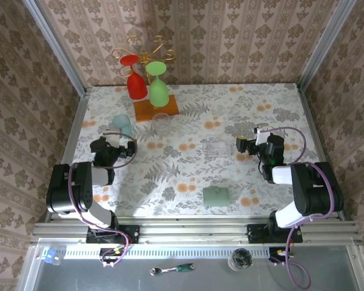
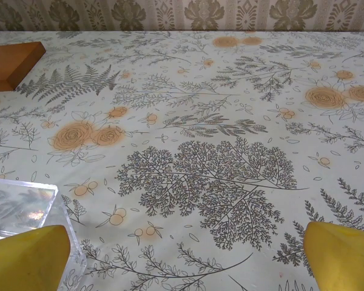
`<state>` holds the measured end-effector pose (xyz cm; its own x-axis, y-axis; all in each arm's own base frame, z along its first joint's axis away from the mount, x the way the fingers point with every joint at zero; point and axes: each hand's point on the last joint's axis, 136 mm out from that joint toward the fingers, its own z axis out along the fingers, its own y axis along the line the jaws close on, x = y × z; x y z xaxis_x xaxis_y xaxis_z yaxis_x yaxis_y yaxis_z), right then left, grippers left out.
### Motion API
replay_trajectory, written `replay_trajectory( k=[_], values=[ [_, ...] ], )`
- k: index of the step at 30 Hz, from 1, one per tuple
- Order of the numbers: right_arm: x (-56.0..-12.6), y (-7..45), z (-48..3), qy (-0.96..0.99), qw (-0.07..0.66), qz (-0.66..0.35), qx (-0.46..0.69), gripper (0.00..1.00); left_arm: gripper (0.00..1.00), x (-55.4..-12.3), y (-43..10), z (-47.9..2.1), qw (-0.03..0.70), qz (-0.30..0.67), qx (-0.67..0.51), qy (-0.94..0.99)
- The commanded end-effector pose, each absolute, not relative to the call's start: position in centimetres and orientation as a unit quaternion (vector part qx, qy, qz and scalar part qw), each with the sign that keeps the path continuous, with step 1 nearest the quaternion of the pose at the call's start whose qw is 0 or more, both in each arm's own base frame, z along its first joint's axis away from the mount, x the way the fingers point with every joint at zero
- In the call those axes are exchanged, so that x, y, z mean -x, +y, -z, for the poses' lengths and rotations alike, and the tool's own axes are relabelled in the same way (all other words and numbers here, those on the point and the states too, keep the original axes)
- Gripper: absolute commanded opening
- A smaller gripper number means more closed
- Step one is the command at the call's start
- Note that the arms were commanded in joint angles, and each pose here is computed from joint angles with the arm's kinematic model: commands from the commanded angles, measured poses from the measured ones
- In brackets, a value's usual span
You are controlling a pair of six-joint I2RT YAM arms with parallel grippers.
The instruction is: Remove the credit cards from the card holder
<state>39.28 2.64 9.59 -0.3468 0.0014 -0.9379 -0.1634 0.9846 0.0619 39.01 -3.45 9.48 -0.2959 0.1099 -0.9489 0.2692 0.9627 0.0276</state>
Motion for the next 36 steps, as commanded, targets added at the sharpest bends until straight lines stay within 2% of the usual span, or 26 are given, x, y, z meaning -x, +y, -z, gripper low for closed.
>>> replay_trajectory(
  k=[1,19,26,36],
  values=[
    [-39.3,2.6,-10.0,0.81,0.579,-0.071,0.058,1.0,1.0,-39.1,-3.6,-10.0,0.593,0.068,-0.131,0.792],
    [-39.4,2.6,-10.0,0.809,0.58,-0.072,0.057,1.0,1.0,-39.1,-3.5,-10.0,0.594,0.066,-0.131,0.791],
    [-39.4,2.5,-10.0,0.81,0.579,-0.074,0.055,1.0,1.0,-39.7,-0.7,-9.7,0.587,0.017,-0.058,0.807],
    [-39.4,2.5,-10.0,0.81,0.579,-0.074,0.055,1.0,1.0,-39.8,-0.6,-9.8,0.587,0.014,-0.057,0.808]
  ],
)
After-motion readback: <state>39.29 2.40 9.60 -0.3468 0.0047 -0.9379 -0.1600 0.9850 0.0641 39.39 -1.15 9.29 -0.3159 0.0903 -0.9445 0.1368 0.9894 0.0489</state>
